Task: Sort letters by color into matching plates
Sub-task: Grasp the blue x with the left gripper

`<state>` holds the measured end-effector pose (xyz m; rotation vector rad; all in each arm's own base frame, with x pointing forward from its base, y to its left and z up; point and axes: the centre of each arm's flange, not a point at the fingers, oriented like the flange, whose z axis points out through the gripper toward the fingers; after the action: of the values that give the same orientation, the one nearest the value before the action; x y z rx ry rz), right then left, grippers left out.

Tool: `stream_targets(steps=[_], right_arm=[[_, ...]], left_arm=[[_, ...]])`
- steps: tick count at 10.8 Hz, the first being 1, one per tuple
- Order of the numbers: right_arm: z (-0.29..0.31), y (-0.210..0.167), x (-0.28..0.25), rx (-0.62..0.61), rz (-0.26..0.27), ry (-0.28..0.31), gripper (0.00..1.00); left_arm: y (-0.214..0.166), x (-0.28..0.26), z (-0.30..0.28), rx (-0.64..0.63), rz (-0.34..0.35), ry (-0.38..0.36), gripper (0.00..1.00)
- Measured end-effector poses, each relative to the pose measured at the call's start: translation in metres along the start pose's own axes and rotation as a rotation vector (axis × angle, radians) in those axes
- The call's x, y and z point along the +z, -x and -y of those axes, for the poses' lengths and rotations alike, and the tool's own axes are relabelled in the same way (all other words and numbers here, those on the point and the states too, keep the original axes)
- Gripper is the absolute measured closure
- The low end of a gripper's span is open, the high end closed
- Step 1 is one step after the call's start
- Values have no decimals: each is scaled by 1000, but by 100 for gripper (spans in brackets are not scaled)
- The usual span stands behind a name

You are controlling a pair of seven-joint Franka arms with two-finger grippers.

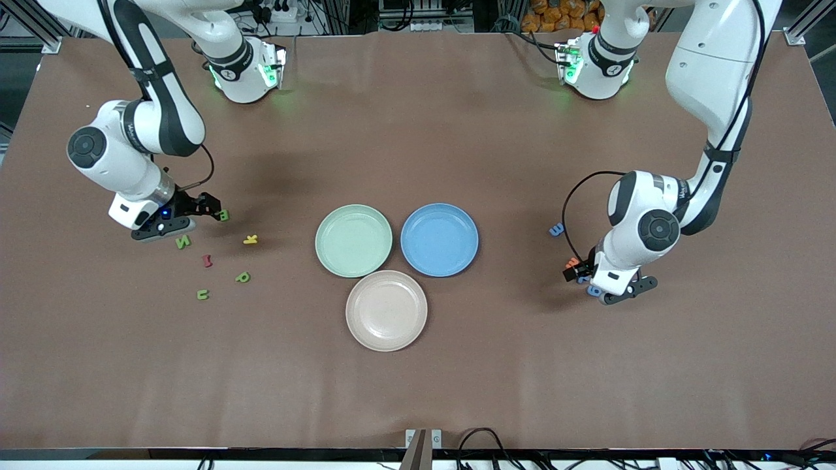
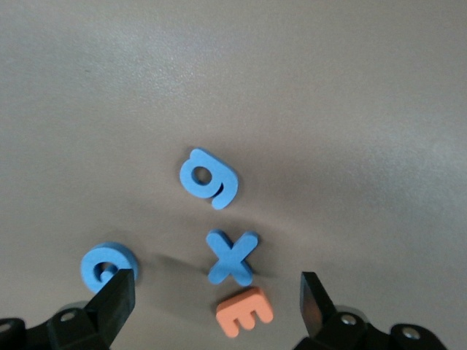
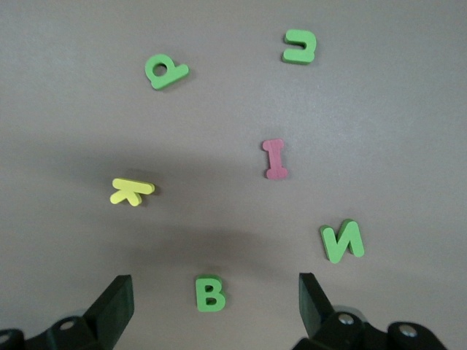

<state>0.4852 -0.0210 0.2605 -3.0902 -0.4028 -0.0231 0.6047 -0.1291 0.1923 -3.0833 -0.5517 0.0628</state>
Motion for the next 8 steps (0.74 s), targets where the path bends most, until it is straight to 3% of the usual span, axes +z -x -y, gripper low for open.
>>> stream_targets(steps=[4, 8], right_arm=[[-1, 19, 20, -2, -37, 24, 0], [-1, 27, 28, 0, -28, 23, 0]], left_arm=[[-4, 16, 5, -28, -8, 3, 0], [-7, 20, 0, -78, -12, 6, 0]])
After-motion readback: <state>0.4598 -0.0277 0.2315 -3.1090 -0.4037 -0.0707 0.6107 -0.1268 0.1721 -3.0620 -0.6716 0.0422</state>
